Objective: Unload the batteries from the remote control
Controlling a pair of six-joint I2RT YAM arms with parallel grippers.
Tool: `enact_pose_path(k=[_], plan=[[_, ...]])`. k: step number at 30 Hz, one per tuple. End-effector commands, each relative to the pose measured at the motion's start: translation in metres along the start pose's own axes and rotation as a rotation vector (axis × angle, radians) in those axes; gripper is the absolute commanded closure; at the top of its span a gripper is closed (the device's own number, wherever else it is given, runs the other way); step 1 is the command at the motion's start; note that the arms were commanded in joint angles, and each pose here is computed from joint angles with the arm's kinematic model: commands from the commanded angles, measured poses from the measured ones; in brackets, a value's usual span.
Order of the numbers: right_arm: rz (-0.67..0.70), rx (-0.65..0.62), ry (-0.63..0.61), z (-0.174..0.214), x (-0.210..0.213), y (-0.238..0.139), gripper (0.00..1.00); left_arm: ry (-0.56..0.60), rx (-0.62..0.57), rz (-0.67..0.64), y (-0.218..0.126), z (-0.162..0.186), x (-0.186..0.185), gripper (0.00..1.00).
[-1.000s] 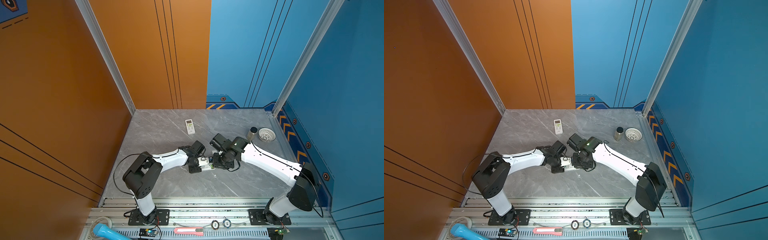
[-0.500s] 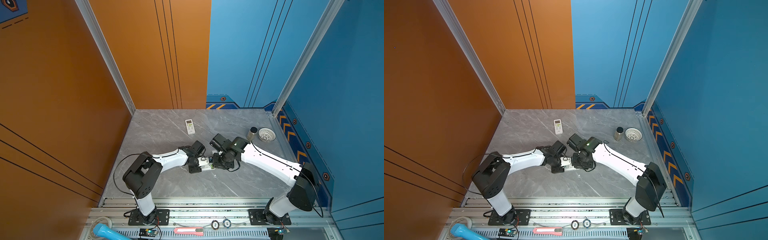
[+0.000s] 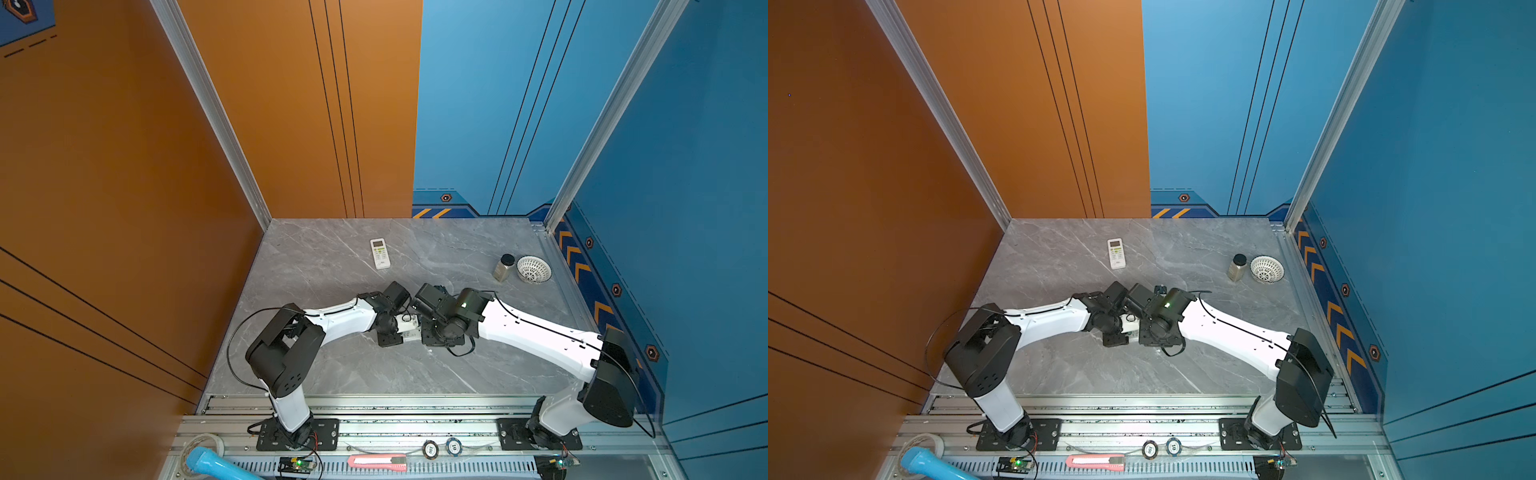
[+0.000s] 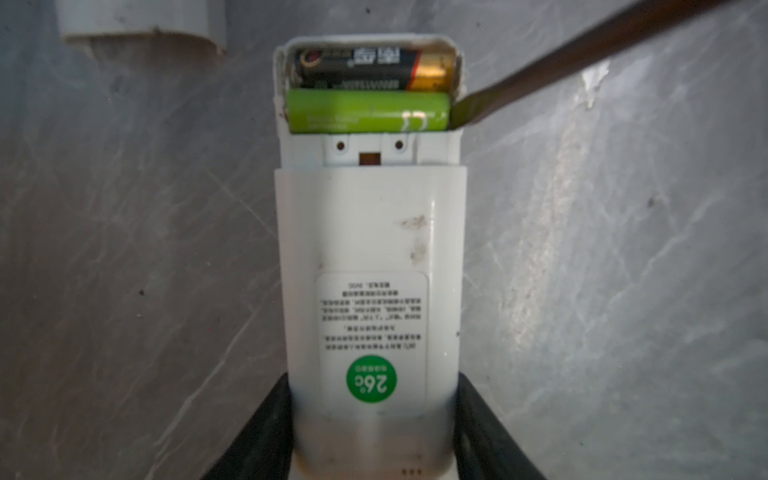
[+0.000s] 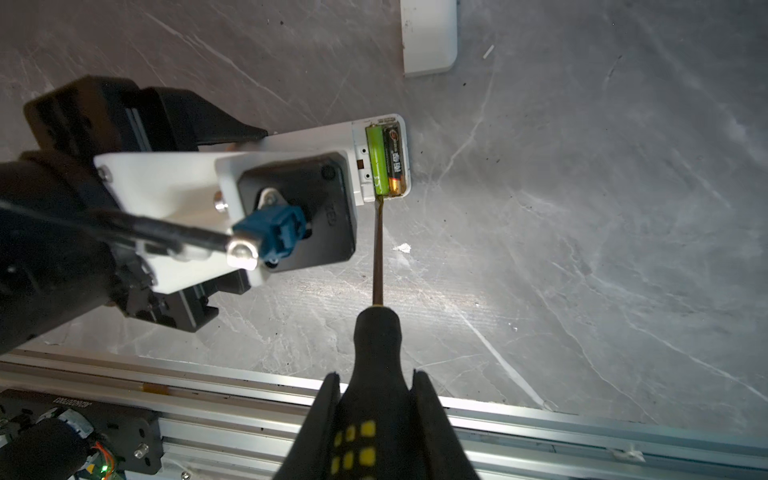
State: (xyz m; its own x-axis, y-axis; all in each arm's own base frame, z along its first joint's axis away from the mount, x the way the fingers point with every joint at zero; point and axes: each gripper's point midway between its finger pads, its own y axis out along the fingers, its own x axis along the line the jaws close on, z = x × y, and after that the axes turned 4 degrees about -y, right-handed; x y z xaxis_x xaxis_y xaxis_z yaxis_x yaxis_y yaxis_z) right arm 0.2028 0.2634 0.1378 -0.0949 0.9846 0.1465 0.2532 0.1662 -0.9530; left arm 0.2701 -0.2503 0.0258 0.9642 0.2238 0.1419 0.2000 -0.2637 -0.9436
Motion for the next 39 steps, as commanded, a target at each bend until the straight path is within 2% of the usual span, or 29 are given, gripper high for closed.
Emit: enact_pose_path(k=[1,12,26,35,39], plan=[[-0.019,-0.110,0.025,-0.012,0.006,0.013,1.00,-0.001,0.025,0.051,0.007,0.003,-0.014,0.82],[-0.077,-0.233,0.030,-0.005,-0.002,0.021,1.00,-0.013,0.017,0.064,0.006,0.003,-0.015,0.82],[-0.192,-0.530,0.089,-0.015,-0.007,0.010,1.00,-0.029,0.012,0.075,0.004,0.002,-0.017,0.82],[-0.250,-0.763,0.069,-0.023,-0.002,-0.025,1.00,-0.032,-0.001,0.068,0.000,-0.006,-0.013,0.82],[-0.254,-0.803,0.081,-0.023,-0.007,-0.034,1.00,-0.039,0.006,0.067,0.000,-0.005,-0.012,0.82]])
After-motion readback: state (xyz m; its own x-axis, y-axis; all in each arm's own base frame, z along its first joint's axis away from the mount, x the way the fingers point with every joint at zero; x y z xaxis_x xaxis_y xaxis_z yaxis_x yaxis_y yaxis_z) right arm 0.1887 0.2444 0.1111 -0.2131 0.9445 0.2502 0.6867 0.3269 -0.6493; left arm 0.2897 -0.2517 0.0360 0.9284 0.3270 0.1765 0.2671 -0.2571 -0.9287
